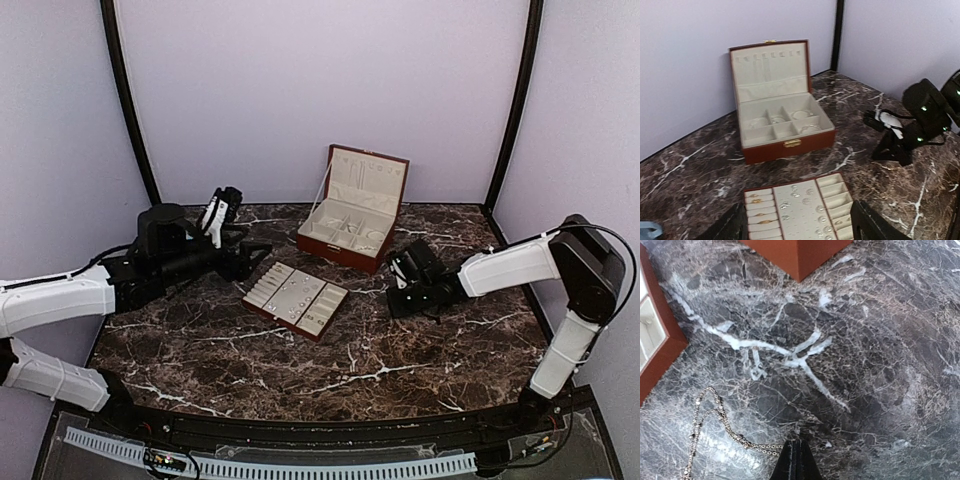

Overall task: Organize the mixed jewelry
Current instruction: Adjust the necklace at the center of the board.

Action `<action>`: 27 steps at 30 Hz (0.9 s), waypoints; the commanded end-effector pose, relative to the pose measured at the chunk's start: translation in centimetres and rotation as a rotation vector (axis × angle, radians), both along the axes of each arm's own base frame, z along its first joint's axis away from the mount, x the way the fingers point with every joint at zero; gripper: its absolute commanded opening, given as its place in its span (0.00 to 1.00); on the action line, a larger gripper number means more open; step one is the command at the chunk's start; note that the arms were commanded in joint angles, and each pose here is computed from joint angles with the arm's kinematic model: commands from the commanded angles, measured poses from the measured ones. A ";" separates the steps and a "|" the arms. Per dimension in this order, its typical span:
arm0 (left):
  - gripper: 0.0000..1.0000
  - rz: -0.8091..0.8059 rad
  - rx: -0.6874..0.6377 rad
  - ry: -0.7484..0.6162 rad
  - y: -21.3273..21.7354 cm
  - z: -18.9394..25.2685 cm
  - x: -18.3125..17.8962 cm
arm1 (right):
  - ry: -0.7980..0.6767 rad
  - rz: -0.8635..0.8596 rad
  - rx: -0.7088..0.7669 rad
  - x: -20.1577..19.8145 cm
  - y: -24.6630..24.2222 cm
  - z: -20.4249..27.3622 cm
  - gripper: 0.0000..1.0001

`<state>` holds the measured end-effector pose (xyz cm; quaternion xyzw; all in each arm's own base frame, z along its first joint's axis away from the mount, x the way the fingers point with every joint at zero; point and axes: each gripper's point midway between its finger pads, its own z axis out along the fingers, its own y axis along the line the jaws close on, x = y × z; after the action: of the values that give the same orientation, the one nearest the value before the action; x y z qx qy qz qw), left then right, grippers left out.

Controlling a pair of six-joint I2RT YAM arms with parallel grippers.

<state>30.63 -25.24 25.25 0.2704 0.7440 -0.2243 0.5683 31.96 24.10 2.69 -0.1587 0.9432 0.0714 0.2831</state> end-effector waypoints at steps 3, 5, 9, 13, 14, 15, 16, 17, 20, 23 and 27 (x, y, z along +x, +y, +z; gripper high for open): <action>0.73 -0.149 -0.131 -0.035 -7.0 -0.6 -1.9 | -0.135 0.032 0.240 1.6 1.8 4.0 0.00; 0.73 -0.191 -0.097 -0.041 -9.2 -1.9 -2.4 | -0.140 0.042 0.268 1.7 1.8 4.2 0.00; 0.72 -0.264 -0.063 -0.054 -13.1 -3.3 -3.0 | -0.097 0.059 0.256 1.2 1.6 3.9 0.00; 0.72 -0.306 -0.059 -0.064 -15.8 -4.1 -3.6 | -0.045 0.043 0.195 -0.2 0.1 2.8 0.08; 0.72 -0.310 -0.055 -0.059 -16.4 -4.6 -3.5 | -0.032 0.040 0.187 -0.7 -0.3 2.5 0.15; 0.72 -0.315 -0.062 -0.066 -17.0 -4.4 -3.6 | -0.031 0.039 0.187 -0.9 -0.4 2.5 0.20; 0.72 -0.320 -0.052 -0.057 -17.4 -5.2 -3.7 | -0.012 0.034 0.172 -1.4 -0.8 2.2 0.24; 0.72 -0.318 -0.063 -0.059 -17.7 -5.0 -3.6 | -0.003 0.026 0.163 -1.7 -1.0 2.0 0.28; 0.72 -0.317 -0.065 -0.037 -18.4 -6.1 -3.6 | 0.011 0.014 0.147 -2.2 -1.3 1.6 0.34; 0.72 -0.300 -0.068 -0.018 -18.5 -6.7 -3.3 | 0.023 0.019 0.130 -2.3 -0.7 1.1 0.34; 0.72 -0.283 -0.072 0.000 -18.2 -7.2 -3.3 | 0.047 0.014 0.099 -2.3 -0.2 -0.1 0.28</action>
<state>26.97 -43.18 15.97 0.3757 0.7012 -0.3148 0.5177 29.51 23.53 3.56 -0.1542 0.9375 0.1409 0.2784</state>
